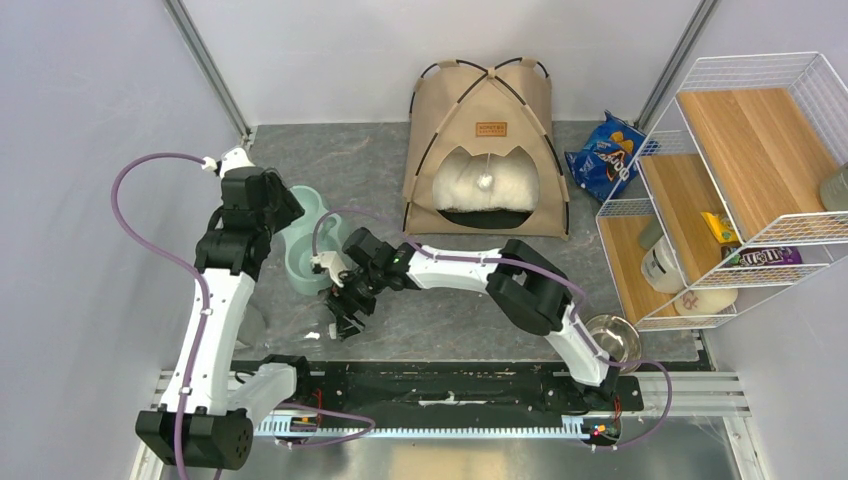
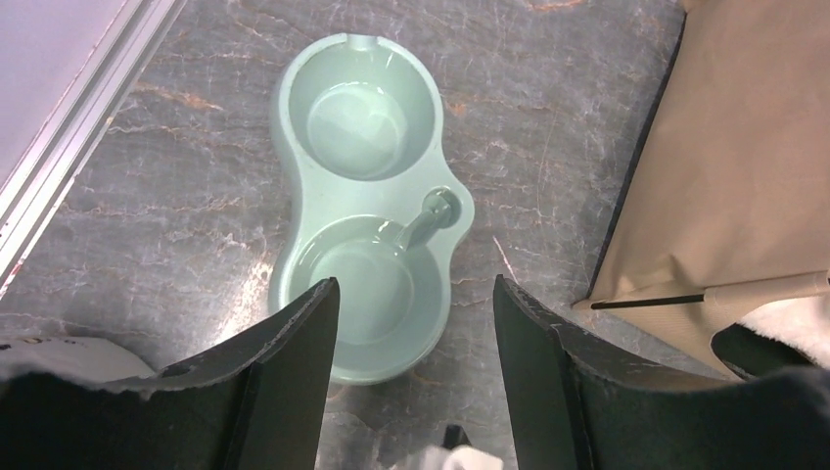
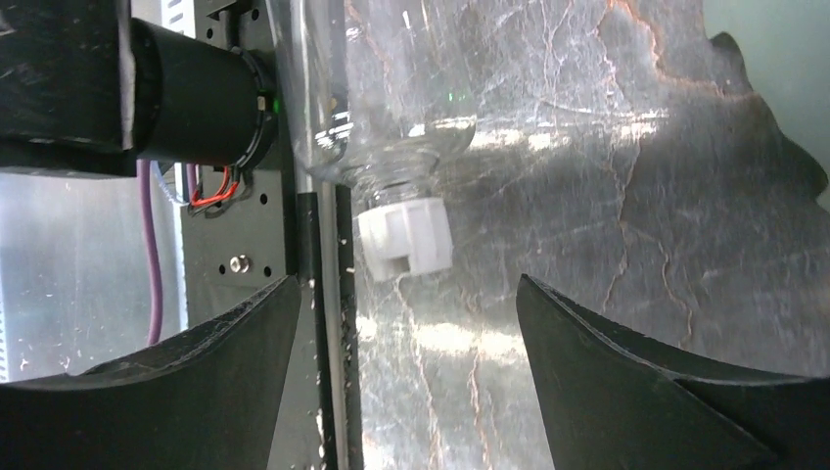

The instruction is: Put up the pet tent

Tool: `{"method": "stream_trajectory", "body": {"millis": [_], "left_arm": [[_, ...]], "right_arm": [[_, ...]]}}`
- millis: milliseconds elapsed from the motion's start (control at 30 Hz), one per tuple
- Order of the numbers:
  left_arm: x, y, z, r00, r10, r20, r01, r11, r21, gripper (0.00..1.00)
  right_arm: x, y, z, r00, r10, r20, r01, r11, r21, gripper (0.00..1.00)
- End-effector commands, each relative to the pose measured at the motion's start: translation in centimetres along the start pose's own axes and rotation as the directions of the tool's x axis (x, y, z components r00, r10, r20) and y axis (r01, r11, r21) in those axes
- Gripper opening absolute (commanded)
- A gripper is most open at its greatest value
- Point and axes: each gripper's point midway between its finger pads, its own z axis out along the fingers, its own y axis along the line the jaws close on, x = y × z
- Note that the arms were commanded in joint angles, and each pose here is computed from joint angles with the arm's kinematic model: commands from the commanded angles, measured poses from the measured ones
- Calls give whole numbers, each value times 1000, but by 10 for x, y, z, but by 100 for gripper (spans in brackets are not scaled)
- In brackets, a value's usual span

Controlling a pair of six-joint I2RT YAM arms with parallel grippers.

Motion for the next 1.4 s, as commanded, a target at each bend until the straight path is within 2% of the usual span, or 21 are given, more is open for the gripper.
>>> {"method": "stream_trajectory", "body": {"millis": [0,267,433,667,800,1133,1367], "left_arm": [[-3,6,-14,1000,-23,7,23,999,-22,66],[-10,11,-21,999,-9,40,10,999,-32,66],[-11,14,-22,999,9,46,-7,999,-43,66],[-11,14,-21,999,19,45,-17,999,-48,66],[-12,15,-22,999,23,48,-21,999,-49,66],[-15,8,-21,999,17,50,-16,1000,-20,67],[-20,-10,-22,999,-3,44,0,998,59,67]], "right_arm": [[-22,0,11,997,-69,43,71,997,-31,87],[-12,-5,29,999,-55,-1,55,998,-39,79],[-11,-5,35,999,-43,-24,42,998,-43,68],[-10,-1,39,998,-51,-26,49,997,-53,63],[-15,0,37,995,-104,-6,103,994,-43,49],[-19,2,15,984,-175,14,175,984,33,0],[-17,11,-33,970,-241,20,236,961,146,0]]}}
